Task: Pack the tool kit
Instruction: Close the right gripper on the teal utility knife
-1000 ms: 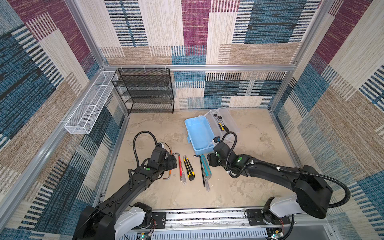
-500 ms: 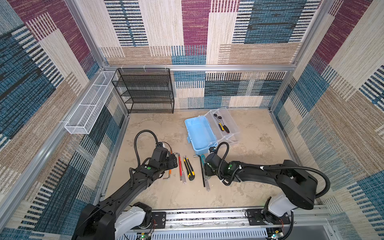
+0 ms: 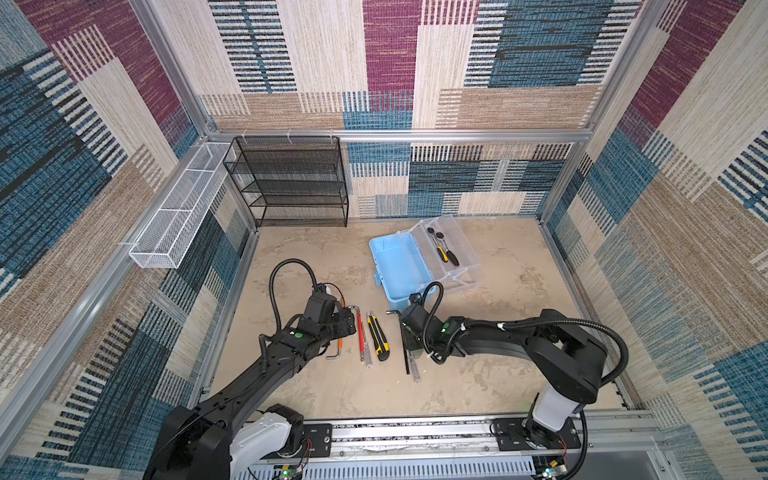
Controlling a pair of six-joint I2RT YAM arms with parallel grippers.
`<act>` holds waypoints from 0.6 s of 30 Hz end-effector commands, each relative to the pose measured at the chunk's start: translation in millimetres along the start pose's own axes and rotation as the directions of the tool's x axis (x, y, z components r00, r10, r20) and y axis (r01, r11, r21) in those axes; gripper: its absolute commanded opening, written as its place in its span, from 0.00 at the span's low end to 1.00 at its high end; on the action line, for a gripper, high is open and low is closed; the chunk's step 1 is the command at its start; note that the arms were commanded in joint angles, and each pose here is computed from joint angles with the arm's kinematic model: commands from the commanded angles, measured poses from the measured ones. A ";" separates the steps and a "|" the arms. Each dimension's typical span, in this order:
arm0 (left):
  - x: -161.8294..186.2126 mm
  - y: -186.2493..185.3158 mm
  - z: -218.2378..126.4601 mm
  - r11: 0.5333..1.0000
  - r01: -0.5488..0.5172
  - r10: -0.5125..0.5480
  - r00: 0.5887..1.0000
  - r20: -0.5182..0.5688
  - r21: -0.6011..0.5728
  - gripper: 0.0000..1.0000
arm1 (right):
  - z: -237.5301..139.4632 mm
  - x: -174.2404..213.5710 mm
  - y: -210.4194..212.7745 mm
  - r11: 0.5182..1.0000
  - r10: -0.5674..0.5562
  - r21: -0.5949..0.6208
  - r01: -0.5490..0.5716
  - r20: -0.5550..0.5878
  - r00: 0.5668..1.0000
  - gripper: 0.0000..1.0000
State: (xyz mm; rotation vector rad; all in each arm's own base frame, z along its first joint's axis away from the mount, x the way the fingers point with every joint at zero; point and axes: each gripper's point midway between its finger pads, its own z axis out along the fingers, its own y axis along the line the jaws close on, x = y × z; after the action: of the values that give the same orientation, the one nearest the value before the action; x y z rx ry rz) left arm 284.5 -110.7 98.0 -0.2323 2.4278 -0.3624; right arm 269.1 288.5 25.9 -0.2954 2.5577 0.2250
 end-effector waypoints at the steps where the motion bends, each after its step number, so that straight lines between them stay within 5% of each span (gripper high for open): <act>1: -5.6 -1.1 -1.7 1.000 -0.011 0.011 1.000 0.015 -0.009 0.84 | 4.3 3.5 -5.7 0.999 -0.025 0.044 0.026 -0.020 0.999 0.54; 18: -2.3 -9.6 -0.4 0.998 -0.063 0.063 0.997 -0.033 -0.001 0.87 | 1.7 38.0 -45.8 0.995 -0.034 0.089 0.041 -0.078 0.996 0.41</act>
State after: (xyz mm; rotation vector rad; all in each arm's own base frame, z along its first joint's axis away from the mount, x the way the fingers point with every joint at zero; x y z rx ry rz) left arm 287.4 -119.2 100.6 -0.1872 2.4584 -0.3535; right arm 274.1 260.6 19.4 -0.2719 2.5071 0.1487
